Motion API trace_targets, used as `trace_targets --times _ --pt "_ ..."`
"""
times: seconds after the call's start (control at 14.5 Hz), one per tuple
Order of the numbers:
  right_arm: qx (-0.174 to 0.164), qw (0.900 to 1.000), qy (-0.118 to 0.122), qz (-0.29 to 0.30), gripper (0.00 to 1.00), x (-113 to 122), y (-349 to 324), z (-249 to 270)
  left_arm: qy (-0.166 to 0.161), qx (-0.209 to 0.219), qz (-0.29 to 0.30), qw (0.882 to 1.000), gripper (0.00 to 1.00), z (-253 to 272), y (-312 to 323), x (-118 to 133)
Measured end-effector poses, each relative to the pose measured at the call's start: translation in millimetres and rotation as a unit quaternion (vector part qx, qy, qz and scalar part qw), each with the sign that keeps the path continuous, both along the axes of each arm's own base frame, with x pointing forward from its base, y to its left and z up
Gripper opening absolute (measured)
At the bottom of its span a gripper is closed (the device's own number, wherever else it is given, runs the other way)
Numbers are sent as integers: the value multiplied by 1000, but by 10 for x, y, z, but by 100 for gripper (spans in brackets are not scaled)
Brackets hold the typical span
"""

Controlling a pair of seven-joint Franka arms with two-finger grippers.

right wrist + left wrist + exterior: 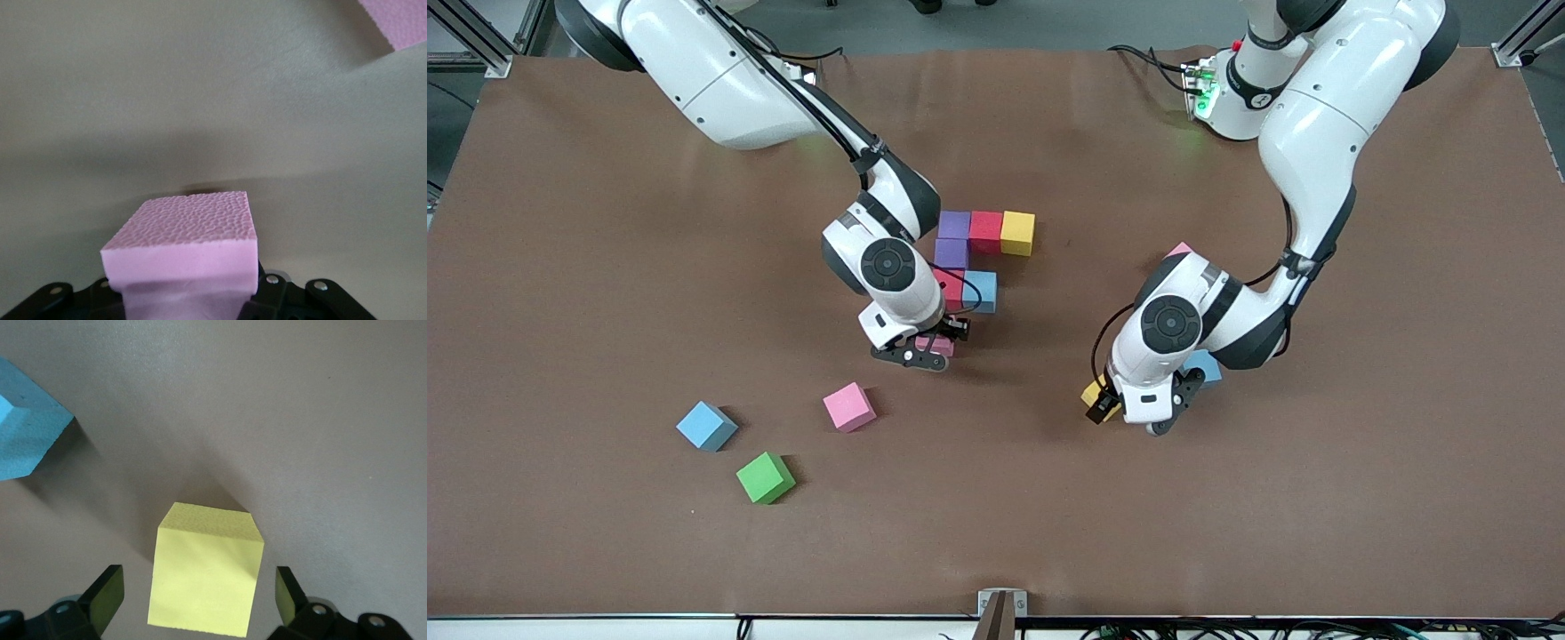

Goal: Arrange 11 blocks into digit 3
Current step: 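Lower the pink cube below the row while the left gripper grasps yellow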

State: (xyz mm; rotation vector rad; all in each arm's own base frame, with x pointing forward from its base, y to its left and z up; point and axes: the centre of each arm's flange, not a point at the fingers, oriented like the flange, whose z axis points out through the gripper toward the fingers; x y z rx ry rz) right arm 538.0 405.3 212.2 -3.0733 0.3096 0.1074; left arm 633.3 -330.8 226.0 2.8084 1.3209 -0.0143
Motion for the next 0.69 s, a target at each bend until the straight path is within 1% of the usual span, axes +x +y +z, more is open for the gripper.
trace_targets --times 0.35,0.55,0.62,0.69 --pt "-3 1000 8 9 56 -90 82 -103 6 -1 -1 1000 100 -95 -16 -13" --pt "-7 1000 8 12 56 -99 78 -153 -8 -14 0 1000 100 -108 -46 14" --pt "-7 1000 8 13 56 -99 77 -154 -10 -17 0 1000 97 -127 -53 16" --pt "-8 1000 7 14 56 -99 77 -154 -10 -19 0 1000 96 -146 -56 16"
